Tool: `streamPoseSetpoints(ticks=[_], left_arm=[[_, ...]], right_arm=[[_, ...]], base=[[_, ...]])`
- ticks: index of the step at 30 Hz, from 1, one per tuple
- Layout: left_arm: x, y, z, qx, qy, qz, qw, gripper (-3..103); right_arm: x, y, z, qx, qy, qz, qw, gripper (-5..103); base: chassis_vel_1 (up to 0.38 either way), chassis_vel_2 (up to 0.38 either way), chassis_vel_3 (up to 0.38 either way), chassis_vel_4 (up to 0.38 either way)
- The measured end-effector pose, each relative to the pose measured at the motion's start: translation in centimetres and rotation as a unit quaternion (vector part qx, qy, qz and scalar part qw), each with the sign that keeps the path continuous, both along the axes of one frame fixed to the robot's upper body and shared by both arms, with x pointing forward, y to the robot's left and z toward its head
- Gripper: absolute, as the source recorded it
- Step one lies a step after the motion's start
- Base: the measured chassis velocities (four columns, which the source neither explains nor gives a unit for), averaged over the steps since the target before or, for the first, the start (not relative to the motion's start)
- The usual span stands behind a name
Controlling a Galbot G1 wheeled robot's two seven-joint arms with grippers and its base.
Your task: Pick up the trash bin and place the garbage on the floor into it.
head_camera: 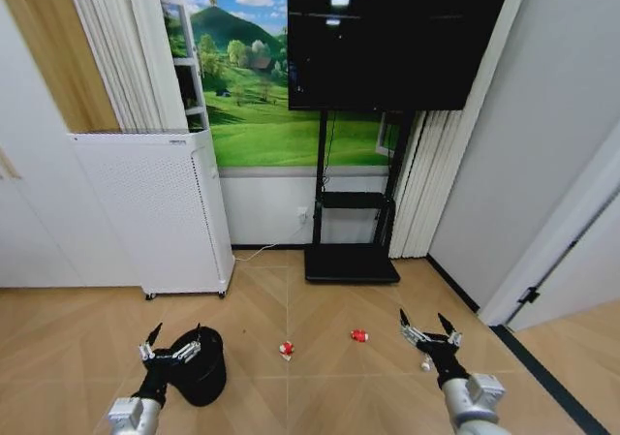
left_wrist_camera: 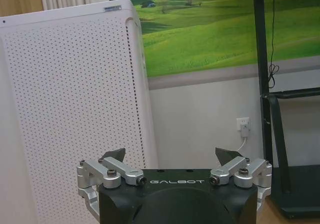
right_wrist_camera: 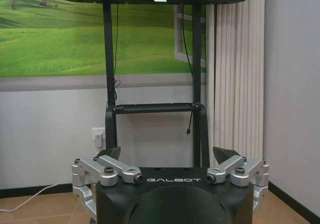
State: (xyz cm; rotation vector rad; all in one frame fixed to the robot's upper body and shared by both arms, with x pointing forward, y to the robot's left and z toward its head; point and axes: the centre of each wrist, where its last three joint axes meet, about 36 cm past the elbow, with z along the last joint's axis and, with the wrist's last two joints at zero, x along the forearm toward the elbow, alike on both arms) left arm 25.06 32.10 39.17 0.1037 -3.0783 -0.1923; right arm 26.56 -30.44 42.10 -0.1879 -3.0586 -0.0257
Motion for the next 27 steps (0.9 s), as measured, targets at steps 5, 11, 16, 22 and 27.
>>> streamPoseSetpoints(ticks=[5,11,16,22,27], left_arm=[[-0.01,-0.01,0.00,0.000,0.000,0.002,1.0000,98],[0.03,-0.03,0.01,0.000,-0.002,0.004,1.0000,98],[0.06,-0.05,0.00,-0.001,-0.002,0.005,1.0000,98],[-0.06,0.00,-0.01,-0.003,-0.004,0.005,1.0000,98],[-0.08,0.01,0.00,-0.004,-0.006,0.007,1.0000,98]], right_arm=[[0.02,-0.01,0.01,0.005,-0.002,-0.001,1.000,100],[0.05,-0.14,-0.45,0.017,-0.017,-0.005,1.000,100],[0.29,-0.24,-0.50,0.018,-0.019,-0.006,1.000,100],[0.33,-0.29,-0.64,0.018,-0.017,-0.006,1.000,100],[0.24,-0.28,-0.77,0.018,-0.016,-0.007,1.000,100]], base=[[-0.295,0.307,0.297,-0.295],[-0.260,0.274,0.245,-0.246],[-0.095,0.084,0.061,-0.047],[0.045,-0.058,-0.050,0.031],[0.012,-0.011,-0.007,0.013]])
